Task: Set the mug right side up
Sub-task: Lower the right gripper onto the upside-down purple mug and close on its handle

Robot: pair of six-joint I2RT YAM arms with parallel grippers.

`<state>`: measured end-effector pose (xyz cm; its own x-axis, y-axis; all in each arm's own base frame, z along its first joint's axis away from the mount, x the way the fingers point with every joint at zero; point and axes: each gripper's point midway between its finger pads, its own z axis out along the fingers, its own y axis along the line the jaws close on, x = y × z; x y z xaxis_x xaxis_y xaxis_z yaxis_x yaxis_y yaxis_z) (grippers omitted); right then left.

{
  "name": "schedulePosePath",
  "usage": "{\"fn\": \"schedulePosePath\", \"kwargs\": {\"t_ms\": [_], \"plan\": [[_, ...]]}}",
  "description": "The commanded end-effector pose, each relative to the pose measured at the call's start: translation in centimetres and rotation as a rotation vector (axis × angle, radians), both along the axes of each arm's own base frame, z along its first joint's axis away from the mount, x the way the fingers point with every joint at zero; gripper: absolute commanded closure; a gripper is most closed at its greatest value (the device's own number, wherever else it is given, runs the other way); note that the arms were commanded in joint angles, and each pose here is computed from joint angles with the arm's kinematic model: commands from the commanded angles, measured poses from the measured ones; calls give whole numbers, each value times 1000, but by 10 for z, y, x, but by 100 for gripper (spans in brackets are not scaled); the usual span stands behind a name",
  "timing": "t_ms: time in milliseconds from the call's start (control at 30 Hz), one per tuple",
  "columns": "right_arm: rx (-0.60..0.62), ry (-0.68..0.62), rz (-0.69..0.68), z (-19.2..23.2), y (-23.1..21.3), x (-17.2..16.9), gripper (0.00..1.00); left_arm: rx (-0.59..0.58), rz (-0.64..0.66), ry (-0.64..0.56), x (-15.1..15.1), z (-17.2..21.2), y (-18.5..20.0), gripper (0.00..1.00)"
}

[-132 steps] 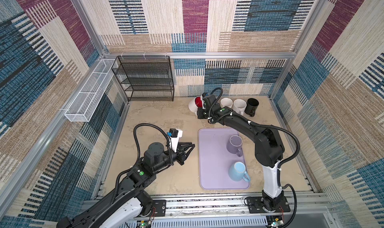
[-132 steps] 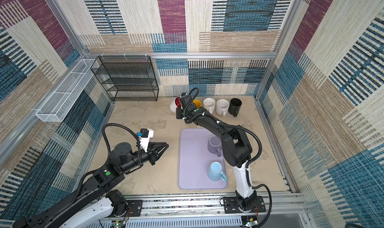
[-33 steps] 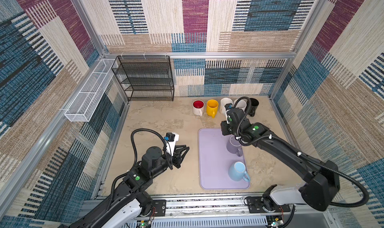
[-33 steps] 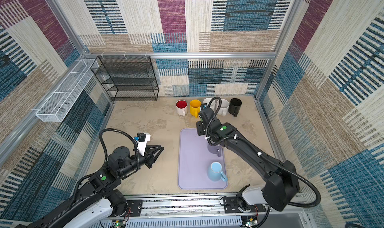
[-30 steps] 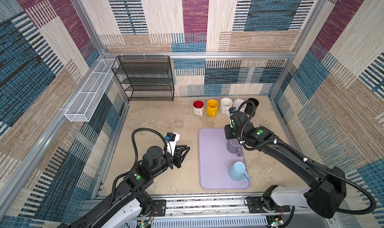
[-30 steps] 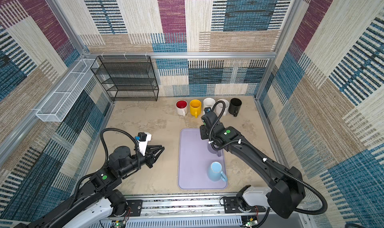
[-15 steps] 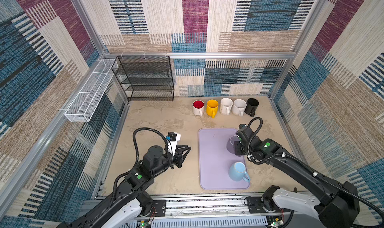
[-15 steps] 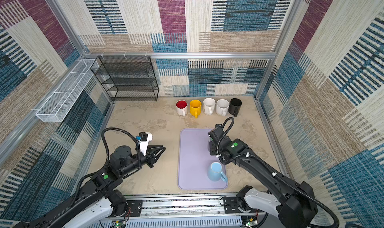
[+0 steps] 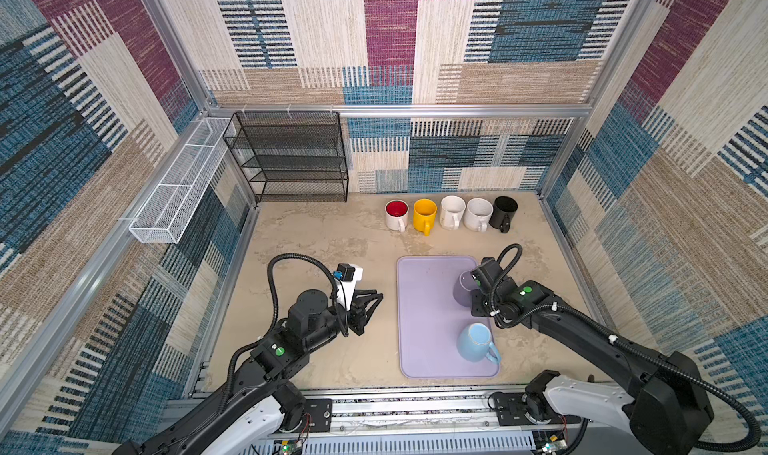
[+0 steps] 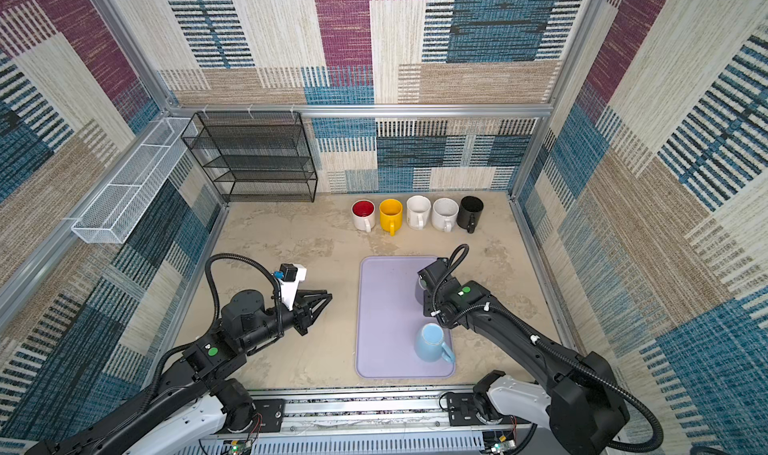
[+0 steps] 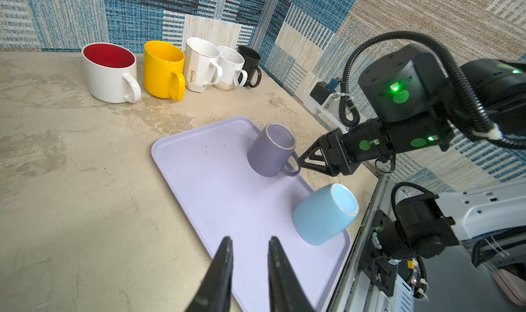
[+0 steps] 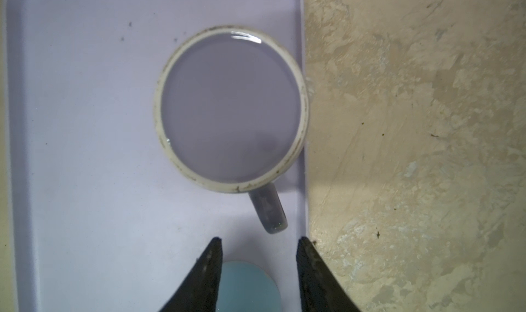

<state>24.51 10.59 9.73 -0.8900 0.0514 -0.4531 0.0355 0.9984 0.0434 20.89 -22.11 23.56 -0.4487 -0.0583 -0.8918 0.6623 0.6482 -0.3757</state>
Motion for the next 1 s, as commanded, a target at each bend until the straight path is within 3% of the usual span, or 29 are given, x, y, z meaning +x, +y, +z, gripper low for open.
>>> {"fn": "schedulePosePath", "kwargs": {"t_ms": [0,433,967], "plan": [[31,-22,24,0,7,12,56,-24,-3,-11,0,9,-1,76],[51,-5,89,-9,20,31,65,-15,17,-21,1,8,3,76],[11,22,103,-19,29,53,65,-16,20,-19,2,10,3,76]]}}
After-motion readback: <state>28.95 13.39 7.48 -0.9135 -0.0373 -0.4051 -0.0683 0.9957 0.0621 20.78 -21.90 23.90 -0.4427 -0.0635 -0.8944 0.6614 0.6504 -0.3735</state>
